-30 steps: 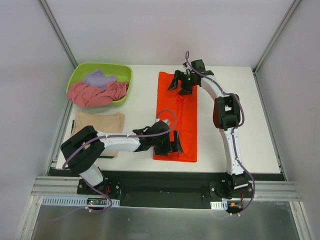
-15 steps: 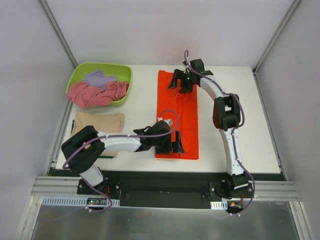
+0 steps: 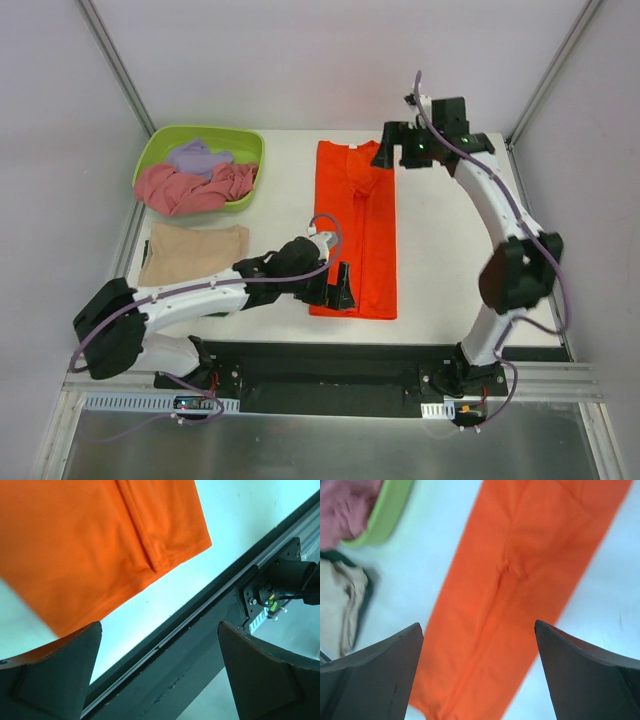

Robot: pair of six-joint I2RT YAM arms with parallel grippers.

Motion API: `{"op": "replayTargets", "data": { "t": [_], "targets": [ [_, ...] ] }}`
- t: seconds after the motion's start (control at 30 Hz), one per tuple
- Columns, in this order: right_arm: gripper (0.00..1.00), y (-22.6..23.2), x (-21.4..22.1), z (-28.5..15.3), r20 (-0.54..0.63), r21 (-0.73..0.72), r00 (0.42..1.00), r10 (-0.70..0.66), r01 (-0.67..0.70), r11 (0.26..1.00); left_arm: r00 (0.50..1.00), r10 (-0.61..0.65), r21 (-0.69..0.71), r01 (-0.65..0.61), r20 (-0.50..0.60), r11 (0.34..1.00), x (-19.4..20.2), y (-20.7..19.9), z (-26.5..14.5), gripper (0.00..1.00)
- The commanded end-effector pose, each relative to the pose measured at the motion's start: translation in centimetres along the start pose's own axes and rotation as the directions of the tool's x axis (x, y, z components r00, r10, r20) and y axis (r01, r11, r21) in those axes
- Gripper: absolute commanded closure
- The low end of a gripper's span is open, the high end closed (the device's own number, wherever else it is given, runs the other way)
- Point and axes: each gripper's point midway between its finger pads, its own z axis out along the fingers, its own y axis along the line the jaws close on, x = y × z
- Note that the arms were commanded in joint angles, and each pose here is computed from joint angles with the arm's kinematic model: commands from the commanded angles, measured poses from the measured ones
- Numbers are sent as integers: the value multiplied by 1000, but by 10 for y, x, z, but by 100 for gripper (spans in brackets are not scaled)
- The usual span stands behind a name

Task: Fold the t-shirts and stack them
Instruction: Rotate the tshirt 90 degrees, then grab the bottom of the folded rectangular tshirt with both arms

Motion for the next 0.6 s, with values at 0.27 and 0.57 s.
{"op": "replayTargets", "data": {
  "t": [0.27,0.57],
  "targets": [
    [4,-1,176,-90,81,-215,882,465,-440,872,986,-101,-229,130,134,965,0,90,-35,1],
    [4,-9,280,-76,-89,-89,818,568,-574,814,987,-155,-231,159,37,960,15,95,-12,16]
  ]
}}
